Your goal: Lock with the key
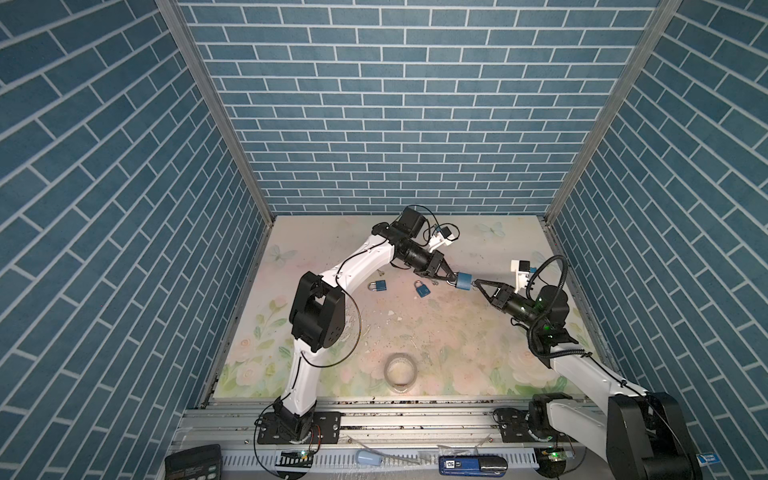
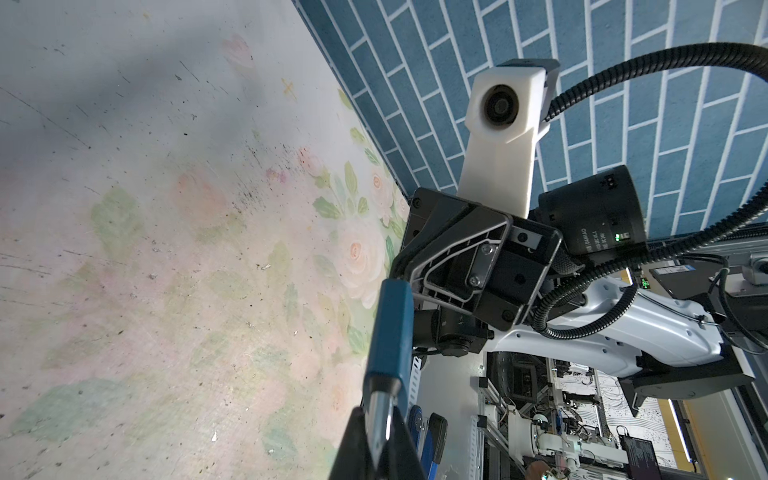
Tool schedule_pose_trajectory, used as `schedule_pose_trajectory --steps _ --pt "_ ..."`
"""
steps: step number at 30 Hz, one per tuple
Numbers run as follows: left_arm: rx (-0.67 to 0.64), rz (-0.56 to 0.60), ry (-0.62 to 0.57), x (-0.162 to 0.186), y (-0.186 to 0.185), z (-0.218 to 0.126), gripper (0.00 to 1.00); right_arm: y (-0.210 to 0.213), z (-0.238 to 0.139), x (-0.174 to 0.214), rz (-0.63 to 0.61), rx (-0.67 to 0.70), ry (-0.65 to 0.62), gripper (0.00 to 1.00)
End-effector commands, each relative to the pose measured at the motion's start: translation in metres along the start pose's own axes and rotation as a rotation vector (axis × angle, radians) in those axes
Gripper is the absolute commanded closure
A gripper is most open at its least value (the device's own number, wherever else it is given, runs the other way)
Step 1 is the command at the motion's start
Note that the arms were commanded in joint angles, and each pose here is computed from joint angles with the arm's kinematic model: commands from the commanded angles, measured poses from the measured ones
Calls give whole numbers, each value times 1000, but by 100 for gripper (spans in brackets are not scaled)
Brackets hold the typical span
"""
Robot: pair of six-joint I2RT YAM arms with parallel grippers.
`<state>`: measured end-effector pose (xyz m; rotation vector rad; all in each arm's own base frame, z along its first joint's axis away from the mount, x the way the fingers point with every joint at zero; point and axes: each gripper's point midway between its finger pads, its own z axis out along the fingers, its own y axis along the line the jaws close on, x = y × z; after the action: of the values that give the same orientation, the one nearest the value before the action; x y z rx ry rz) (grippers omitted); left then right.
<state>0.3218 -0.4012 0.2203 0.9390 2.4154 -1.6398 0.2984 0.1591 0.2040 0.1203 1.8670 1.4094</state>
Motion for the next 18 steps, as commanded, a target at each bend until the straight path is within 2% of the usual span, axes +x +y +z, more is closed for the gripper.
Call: schedule_pose_trajectory --steps 1,8,15,18 --pt "7 10 -103 -27 5 -38 100 -43 -8 8 51 123 -5 100" --pt "55 36 -109 -29 -12 -29 100 -23 -2 11 56 25 55 100" --pt "155 38 -132 -32 -27 -24 100 -6 -1 7 38 -34 68 100" --pt "188 44 -146 -33 -33 -24 100 0 0 6 33 -57 73 96"
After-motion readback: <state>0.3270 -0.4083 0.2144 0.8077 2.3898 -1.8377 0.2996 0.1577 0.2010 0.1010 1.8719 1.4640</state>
